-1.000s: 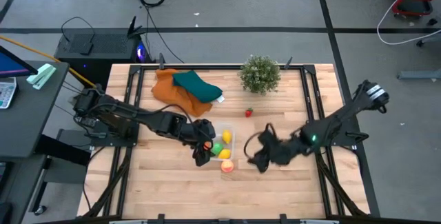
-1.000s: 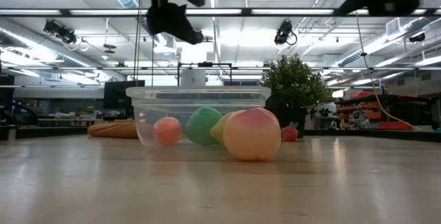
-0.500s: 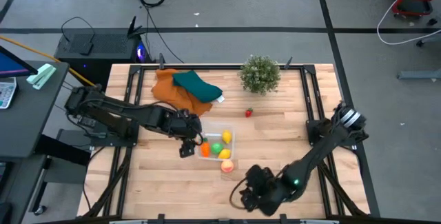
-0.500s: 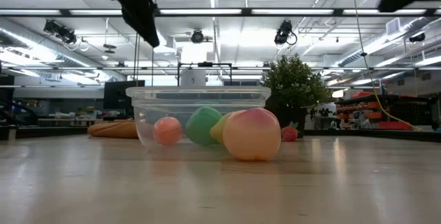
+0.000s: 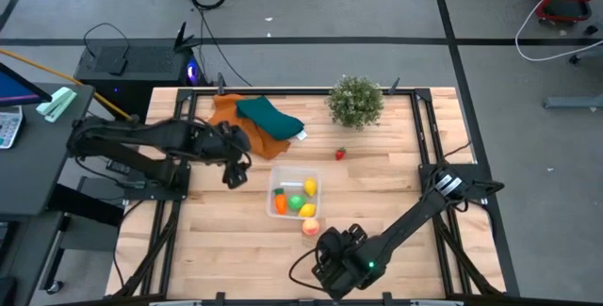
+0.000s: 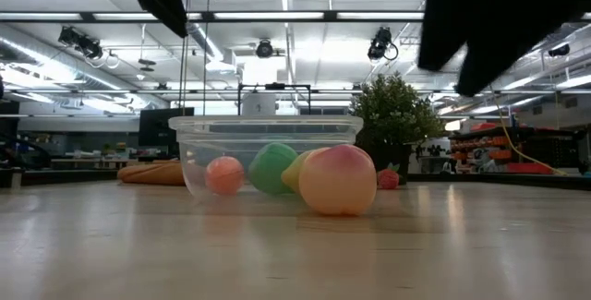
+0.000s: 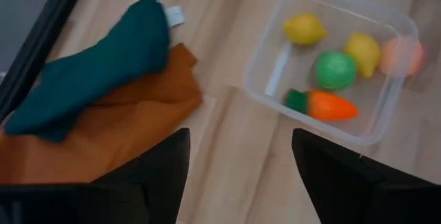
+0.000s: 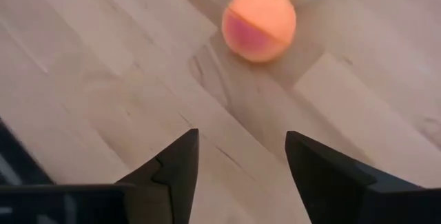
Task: Pick and placing Produce into tupperware
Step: Put the orange peach into the transparent container
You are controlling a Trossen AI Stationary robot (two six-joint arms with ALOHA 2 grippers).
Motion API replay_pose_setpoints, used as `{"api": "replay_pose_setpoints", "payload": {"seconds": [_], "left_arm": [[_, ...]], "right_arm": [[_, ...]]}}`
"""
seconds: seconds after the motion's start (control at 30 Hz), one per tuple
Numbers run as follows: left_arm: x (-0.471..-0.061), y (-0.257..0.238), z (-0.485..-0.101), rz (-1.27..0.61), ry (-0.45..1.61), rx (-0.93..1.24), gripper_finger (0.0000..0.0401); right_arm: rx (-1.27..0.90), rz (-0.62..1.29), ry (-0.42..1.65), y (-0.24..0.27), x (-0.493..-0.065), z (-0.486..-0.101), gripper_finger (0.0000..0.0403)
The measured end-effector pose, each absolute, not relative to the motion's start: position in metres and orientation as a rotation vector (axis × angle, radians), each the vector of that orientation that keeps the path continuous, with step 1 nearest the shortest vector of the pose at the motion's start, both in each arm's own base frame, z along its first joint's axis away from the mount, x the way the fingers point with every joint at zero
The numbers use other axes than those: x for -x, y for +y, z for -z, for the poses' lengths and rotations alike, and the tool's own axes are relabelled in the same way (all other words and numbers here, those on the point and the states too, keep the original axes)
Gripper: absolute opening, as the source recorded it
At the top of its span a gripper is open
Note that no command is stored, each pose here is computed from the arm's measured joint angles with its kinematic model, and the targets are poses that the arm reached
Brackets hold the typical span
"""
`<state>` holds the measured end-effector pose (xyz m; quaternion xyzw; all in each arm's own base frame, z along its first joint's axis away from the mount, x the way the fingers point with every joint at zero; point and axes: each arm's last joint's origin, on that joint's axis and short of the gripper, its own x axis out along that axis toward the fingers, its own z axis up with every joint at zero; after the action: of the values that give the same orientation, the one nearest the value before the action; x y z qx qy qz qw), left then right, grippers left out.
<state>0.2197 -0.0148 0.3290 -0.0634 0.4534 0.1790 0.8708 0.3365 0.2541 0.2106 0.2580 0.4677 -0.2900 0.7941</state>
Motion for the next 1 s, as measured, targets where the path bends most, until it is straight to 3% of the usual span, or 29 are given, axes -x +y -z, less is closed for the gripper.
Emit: {"api": "replay_pose_setpoints", "payload": {"seconds": [0.23,0.7,1.0], "left_arm": [[-0.194,-0.005,-0.341,-0.425,0.942,0.135,0.0259],[-0.163,-0.001,-0.356,-0.468,0.864,0.190,0.0255],[-0.157,0.000,-0.358,-0.444,0.869,0.142,0.0248]], "right_arm": [[-0.635,0.669,1.006,0.279,-0.329,-0.181,0.0200],[-0.613,0.773,0.741,0.300,-0.324,-0.142,0.0166],[-0.678,0.640,0.764,0.296,-0.354,-0.139,0.0192]]}}
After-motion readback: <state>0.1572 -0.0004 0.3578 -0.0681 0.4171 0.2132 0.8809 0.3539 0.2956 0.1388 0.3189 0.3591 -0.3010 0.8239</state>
